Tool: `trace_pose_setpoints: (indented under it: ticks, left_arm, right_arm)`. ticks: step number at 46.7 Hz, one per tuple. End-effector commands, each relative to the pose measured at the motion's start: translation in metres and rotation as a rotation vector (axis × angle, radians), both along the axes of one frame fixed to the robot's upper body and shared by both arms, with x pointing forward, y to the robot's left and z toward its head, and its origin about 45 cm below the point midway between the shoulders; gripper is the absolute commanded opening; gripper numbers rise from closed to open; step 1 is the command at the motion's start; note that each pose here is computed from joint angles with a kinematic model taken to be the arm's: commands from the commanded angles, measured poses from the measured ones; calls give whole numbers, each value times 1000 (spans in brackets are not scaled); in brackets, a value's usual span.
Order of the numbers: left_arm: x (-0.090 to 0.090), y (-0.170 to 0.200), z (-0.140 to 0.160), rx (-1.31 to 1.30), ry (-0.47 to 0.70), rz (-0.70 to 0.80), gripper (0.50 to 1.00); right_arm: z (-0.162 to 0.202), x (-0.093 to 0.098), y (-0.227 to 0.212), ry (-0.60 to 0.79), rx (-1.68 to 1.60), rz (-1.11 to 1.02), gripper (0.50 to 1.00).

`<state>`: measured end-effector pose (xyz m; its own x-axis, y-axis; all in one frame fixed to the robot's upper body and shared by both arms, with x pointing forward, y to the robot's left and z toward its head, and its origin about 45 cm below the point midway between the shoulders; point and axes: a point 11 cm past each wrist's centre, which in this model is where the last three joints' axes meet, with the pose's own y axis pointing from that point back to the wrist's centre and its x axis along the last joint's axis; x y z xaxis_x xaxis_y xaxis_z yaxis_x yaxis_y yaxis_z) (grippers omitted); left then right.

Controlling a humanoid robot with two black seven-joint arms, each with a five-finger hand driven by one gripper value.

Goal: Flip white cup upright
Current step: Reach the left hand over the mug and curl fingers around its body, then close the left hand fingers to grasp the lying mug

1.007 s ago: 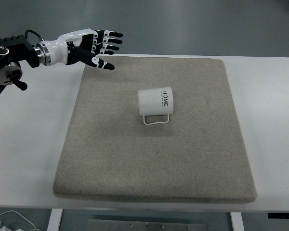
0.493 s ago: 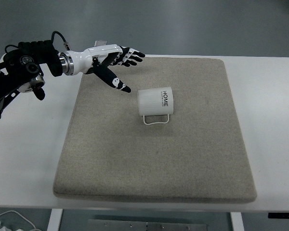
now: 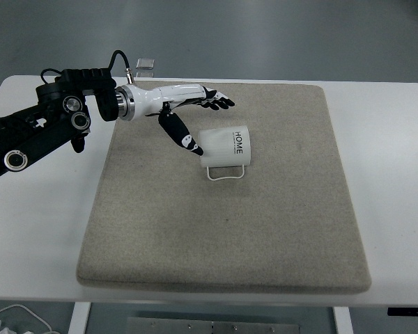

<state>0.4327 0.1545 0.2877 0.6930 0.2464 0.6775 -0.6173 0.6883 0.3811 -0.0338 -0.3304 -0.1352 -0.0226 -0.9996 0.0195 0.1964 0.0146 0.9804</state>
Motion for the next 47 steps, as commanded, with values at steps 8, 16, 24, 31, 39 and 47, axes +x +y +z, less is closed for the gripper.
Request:
trace_pose_setpoints:
  ticks: [8,16,24,31,39,47]
  left_arm:
    - [-7,-21,-24,83,-97,-17,984]
    - [-11,-30,-30,93,-107,-33,984]
    - [-10,-32,-35,115,-96,-6,981]
    - [-8,-34,-34,119,-130,12,981]
    - [-11,-40,-42,131,-154,10,981]
    - [-11,-39,-45,138,-150,12,977]
  right_arm:
    - [0,0,0,0,0,0,930]
    - [0,0,0,0,0,0,930]
    - [0,0,0,0,0,0,930]
    - [0,0,0,0,0,0,930]
    - [0,0,0,0,0,1,930]
    - [0,0,0,0,0,0,930]
